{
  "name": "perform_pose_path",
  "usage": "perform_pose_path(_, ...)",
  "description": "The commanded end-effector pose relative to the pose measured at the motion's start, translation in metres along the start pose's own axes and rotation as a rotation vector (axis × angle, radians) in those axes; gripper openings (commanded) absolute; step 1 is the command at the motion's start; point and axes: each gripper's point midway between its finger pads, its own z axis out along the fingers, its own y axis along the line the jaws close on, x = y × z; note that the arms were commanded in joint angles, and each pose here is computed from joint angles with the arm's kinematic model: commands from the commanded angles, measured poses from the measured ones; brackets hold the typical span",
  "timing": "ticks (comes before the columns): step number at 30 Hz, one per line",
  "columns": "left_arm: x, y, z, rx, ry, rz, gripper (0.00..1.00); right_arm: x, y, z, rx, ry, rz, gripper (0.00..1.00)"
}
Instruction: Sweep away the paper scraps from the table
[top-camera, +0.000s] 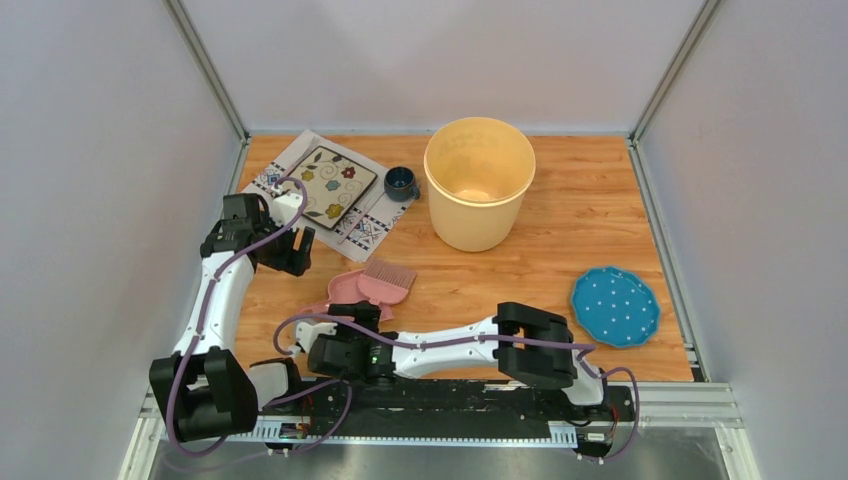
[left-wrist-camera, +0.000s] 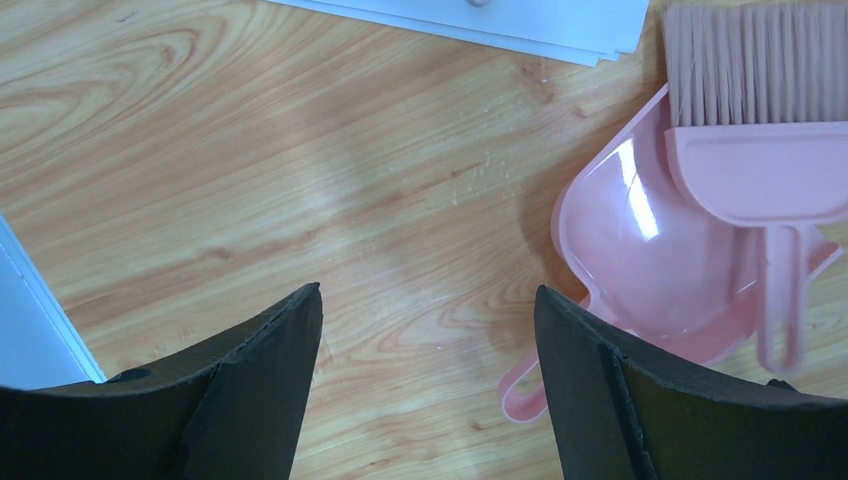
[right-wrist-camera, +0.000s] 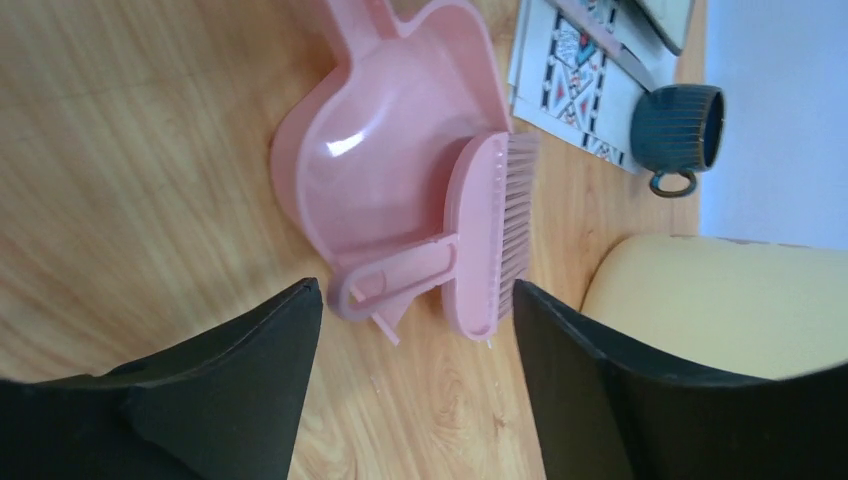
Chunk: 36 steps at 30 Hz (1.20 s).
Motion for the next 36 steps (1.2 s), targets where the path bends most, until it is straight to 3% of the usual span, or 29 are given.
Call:
perform_pose_path(1, -0.002, 0.002, 0.002, 0.009, -0.01, 0.003, 0.84, -0.019, 0.01, -0.018, -0.131, -0.053, 0.068, 0.76)
perform_pose_path(8, -0.002, 0.001, 0.002, 0.017, -0.007, 0.003, 0.85, -0.04, 0.022, -0.061, -0.411, -0.12, 0.09, 0.78)
perform_pose_path(13, -0.001, 0.0, 0.003, 0.022, -0.005, 0.003, 0.85, -0.047, 0.045, -0.116, -0.812, -0.184, 0.064, 0.77)
perform_pose_path(18, -0.001, -0.001, 0.004, 0.026, -0.003, 0.003, 0.85, -0.041, 0.034, -0.155, -1.147, -0.24, 0.133, 0.77)
perform_pose_path(29, 0.001, -0.001, 0.004, 0.029, 0.005, 0.011, 0.86, 0.033, -0.002, -0.155, -1.324, -0.05, 0.356, 0.78)
perform_pose_path(36, 0.0, -0.002, 0.004, 0.036, 0.003, 0.012, 0.86, 0.074, -0.029, -0.145, -1.271, 0.037, 0.573, 0.79)
